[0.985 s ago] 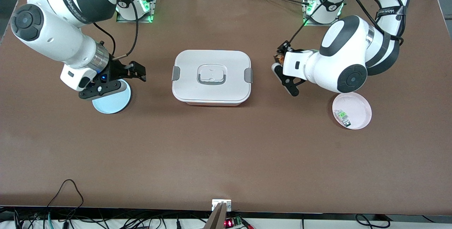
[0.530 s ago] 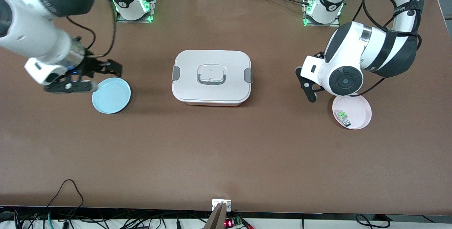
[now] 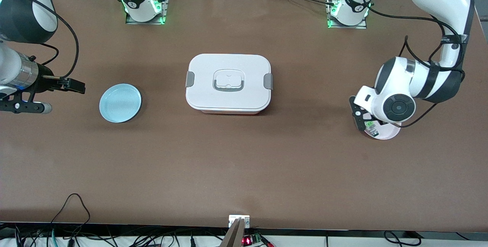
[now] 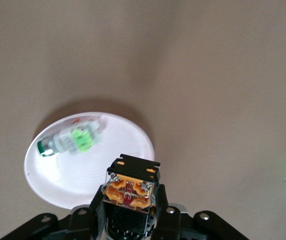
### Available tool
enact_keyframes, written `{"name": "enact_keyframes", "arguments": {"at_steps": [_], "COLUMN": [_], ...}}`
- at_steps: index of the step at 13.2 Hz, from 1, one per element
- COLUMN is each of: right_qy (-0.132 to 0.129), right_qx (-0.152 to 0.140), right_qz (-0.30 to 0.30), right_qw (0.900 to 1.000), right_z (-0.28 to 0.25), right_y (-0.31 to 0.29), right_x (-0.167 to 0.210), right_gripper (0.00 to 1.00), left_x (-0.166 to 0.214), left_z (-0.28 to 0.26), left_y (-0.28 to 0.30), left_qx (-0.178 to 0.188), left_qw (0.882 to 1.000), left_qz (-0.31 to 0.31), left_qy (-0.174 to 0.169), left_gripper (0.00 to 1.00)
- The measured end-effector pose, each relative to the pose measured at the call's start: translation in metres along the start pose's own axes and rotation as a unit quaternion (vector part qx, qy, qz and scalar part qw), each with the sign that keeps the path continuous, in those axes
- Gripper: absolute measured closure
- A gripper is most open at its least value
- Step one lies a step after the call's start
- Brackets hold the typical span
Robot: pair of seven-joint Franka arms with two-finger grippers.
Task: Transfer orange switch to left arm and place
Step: 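Lower the switch onto the pink plate while the right arm retracts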
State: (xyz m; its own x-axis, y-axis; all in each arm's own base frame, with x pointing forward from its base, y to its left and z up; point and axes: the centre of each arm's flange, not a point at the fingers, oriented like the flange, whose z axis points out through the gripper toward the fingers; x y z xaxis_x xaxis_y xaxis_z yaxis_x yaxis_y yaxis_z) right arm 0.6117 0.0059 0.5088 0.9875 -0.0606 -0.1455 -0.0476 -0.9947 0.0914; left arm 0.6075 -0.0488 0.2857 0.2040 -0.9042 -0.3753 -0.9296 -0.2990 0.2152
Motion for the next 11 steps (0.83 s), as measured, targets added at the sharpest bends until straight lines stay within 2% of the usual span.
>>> {"name": "enact_keyframes", "arguments": {"at_steps": [3,5,8,11], "right_qy": [0.002,0.008,0.018,0.026], "right_qx": [0.0,0.0,0.005,0.005], "right_qz": [-0.001,-0.001,-0.001,-0.018], "right_qw": [1.0,1.0,1.0,0.999], "right_z": [0.0,-0.001,-0.003,-0.018], "right_y": [-0.001,-0.001,-0.002,0.014], "right_x": [0.0,0.002,0.004,-0.005], "right_gripper": [0.0,0.0,0.0,0.0], "left_x": [-0.022,-0.036,-0.053,-0.053], "left_z": [0.044,0.071,0.106,0.125], "left_y": [-0.011,-0.014,-0.024,-0.027], "left_qx": [0.036,0.046,0.045,0.037], "left_qw": [0.999,0.998,0.997,0.997], "left_qz": [0.008,0.019,0.027,0.031], "left_qy": [0.014,0.032,0.05,0.055], "left_gripper": [0.59,0.59,0.59,0.59]}}
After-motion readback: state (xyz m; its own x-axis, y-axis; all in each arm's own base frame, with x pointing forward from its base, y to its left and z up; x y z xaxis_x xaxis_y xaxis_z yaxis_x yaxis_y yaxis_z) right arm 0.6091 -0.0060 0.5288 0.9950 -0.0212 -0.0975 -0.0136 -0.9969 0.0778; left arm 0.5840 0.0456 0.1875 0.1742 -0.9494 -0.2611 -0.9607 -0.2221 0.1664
